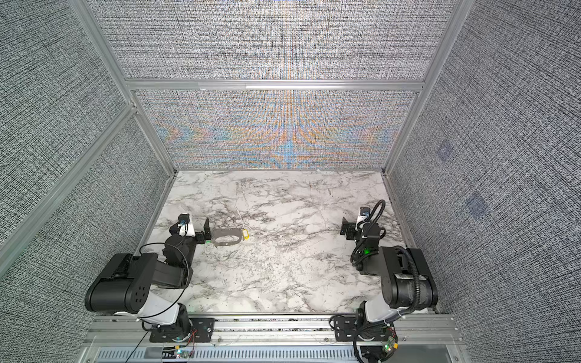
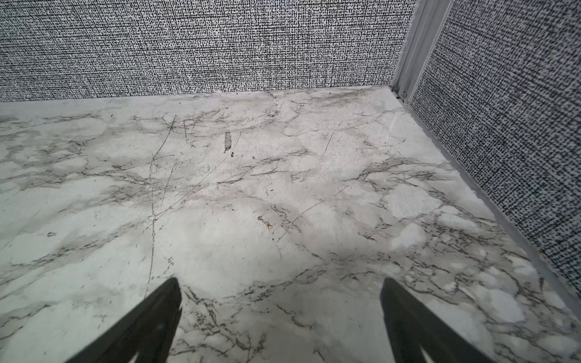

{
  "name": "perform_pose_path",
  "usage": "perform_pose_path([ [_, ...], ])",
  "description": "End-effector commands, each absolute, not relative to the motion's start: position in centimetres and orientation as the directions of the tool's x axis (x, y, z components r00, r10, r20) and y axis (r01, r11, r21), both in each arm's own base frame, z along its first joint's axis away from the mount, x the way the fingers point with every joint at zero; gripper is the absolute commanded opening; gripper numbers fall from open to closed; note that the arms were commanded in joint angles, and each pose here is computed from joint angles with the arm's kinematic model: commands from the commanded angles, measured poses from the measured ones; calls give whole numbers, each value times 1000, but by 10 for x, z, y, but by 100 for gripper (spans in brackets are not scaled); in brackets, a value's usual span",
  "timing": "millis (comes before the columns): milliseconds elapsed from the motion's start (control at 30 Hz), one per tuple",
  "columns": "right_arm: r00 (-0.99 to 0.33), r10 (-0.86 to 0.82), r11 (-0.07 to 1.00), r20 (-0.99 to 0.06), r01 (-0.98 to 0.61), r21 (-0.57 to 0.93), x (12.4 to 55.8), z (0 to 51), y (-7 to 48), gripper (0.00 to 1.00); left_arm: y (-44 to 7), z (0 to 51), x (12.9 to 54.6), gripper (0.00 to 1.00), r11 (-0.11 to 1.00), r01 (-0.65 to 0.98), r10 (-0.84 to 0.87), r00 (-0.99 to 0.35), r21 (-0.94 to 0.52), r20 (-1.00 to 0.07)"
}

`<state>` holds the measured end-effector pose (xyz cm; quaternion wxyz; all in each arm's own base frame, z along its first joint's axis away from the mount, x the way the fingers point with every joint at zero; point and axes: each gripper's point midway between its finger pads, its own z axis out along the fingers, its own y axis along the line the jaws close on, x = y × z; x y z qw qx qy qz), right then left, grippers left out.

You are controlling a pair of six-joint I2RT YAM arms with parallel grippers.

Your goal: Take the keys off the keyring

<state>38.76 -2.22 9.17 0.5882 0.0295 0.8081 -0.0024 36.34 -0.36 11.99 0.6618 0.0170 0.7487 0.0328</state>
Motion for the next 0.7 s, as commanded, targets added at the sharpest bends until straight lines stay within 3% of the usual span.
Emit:
perform_pose_path([
  [0,-280,53,998,-959,49,41,388,98,-21,99,-4,128,365,99,997,-16,70,-93,72,-993],
  [667,-284,56,998,-957,48,44,389,97,-22,99,-4,128,365,99,997,-17,71,-94,73,-993],
])
